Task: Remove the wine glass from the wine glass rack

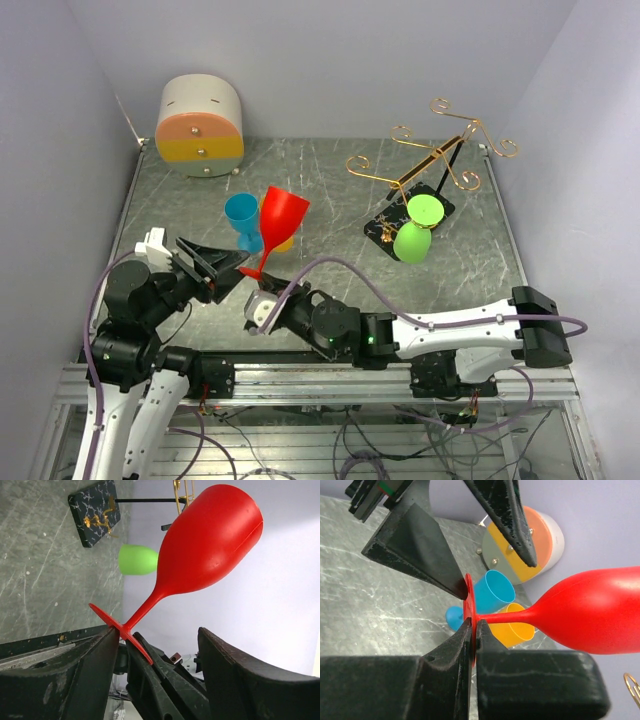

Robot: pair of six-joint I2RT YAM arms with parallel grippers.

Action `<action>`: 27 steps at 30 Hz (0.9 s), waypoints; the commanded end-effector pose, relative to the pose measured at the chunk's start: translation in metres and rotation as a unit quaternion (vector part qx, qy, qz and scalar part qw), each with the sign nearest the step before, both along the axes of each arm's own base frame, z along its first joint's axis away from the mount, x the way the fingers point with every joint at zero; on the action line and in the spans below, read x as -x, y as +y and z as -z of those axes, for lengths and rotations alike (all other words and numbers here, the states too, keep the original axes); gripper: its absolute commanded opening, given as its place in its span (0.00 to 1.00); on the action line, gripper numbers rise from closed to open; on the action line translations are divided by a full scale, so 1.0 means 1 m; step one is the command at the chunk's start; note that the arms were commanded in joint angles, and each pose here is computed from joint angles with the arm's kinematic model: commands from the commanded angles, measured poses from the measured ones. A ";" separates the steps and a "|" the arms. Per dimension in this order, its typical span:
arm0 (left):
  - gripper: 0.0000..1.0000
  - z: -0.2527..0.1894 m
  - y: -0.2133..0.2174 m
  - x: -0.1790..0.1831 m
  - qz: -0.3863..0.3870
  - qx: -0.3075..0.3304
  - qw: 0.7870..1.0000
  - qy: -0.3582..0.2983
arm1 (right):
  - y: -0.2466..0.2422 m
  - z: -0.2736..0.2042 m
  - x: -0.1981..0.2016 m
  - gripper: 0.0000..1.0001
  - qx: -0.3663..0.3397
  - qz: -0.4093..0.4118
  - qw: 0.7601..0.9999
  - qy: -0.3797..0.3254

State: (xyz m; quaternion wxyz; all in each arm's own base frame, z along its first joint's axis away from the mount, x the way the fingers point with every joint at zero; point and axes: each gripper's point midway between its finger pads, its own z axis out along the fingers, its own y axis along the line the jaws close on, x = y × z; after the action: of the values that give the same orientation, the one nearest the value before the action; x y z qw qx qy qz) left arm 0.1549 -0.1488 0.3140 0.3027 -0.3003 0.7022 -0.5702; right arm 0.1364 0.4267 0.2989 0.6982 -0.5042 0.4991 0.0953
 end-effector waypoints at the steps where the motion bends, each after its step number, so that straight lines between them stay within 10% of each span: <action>1: 0.71 -0.007 -0.009 0.010 0.037 0.028 0.999 -0.007 | 0.005 -0.007 0.008 0.00 -0.013 0.002 0.999 -0.047; 13: 0.46 -0.006 -0.018 0.009 0.073 0.044 0.996 -0.040 | 0.011 -0.004 0.018 0.01 -0.008 -0.015 0.998 -0.057; 20: 0.08 0.003 -0.013 0.003 0.053 0.013 0.997 -0.049 | -0.016 -0.010 0.015 0.24 0.011 0.023 0.999 -0.028; 27: 0.07 0.016 -0.003 -0.004 0.013 -0.019 0.998 -0.055 | -0.077 -0.026 0.016 0.31 0.004 0.059 0.997 0.041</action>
State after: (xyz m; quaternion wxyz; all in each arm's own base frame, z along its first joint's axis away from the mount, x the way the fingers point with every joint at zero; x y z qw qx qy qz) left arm 0.1564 -0.1586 0.2983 0.2988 -0.2620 0.7009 -0.5923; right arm 0.1171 0.3919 0.3111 0.6955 -0.5103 0.5020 0.0617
